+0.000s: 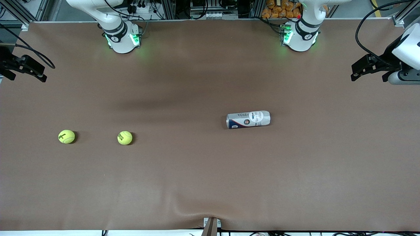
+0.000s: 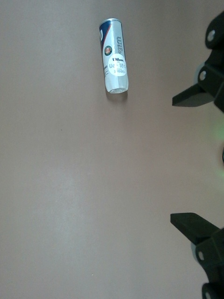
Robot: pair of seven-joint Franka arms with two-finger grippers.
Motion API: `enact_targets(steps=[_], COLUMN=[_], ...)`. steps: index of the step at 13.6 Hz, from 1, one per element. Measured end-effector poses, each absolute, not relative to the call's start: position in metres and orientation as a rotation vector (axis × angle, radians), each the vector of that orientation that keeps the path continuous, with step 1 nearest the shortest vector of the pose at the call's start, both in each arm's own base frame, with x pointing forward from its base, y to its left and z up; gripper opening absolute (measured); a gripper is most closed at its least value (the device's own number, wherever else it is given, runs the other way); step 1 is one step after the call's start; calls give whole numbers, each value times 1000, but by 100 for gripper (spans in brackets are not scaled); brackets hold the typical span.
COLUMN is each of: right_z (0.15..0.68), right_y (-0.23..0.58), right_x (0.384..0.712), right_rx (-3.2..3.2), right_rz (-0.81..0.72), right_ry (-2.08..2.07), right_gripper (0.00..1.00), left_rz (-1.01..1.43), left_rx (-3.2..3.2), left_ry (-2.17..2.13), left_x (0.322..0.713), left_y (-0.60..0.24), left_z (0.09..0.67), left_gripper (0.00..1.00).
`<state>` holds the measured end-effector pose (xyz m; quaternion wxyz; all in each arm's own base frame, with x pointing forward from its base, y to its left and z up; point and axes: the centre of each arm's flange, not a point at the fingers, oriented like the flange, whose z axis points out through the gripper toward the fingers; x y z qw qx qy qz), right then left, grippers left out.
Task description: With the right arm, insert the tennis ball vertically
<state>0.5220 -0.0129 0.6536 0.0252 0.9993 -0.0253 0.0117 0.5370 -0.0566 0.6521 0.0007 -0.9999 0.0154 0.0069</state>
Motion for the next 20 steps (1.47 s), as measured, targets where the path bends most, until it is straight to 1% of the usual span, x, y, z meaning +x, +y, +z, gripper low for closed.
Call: enact_targets(steps=[6, 12, 20], right_z=[652, 650, 647], right_y=[-15, -15, -15], right_x=[524, 528, 529], right_rx=[3093, 3098, 3099], right_rz=[45, 61, 54], right_ry=[-88, -194, -196], right_gripper=[100, 100, 100], left_rz=[31, 49, 79], left_rx=[-3140, -3139, -3138], left_ry=[29, 93, 127], left_x=[537, 540, 545], left_y=[-50, -43, -54], left_z=[652, 647, 636], left_gripper=[100, 100, 100])
